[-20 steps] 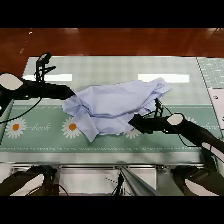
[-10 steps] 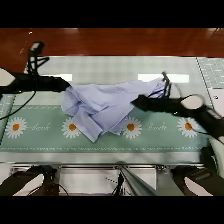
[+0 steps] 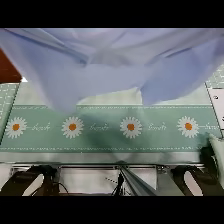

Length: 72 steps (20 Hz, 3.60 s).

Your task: Fold the shirts.

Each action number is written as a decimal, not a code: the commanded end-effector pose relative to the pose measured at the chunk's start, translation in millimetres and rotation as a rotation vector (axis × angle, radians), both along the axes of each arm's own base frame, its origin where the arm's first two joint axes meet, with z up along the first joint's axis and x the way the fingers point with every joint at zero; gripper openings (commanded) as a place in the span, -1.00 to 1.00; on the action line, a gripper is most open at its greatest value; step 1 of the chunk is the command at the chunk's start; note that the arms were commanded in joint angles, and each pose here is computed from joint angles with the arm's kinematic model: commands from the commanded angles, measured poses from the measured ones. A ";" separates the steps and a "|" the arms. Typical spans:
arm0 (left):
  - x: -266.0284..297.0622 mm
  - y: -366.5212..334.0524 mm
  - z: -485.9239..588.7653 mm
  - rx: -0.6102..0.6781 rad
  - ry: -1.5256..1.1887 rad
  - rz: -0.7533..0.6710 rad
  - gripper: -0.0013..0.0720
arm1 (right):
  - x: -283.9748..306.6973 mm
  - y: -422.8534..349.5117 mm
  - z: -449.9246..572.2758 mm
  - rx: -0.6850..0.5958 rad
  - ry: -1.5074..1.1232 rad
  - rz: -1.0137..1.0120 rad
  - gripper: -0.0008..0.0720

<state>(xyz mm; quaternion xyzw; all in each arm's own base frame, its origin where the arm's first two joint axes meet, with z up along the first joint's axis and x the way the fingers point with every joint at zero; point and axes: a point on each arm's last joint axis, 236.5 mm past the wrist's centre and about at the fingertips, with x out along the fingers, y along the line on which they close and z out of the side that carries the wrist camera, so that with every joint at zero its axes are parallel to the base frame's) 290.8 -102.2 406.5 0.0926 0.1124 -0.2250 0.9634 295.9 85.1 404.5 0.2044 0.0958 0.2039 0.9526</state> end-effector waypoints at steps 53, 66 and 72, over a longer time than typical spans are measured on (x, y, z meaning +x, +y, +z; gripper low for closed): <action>45.1 36.1 -334.0 -0.068 1.254 0.133 0.55 | 143.6 -156.6 -290.5 -0.346 1.003 0.033 0.28; -126.6 26.9 -468.0 -0.496 1.480 0.328 0.87 | 155.6 -186.5 -292.8 -0.201 0.947 0.003 0.38; -127.7 22.7 -499.1 -0.551 1.582 0.341 0.87 | 149.5 -183.8 -319.0 -0.181 1.004 0.029 0.37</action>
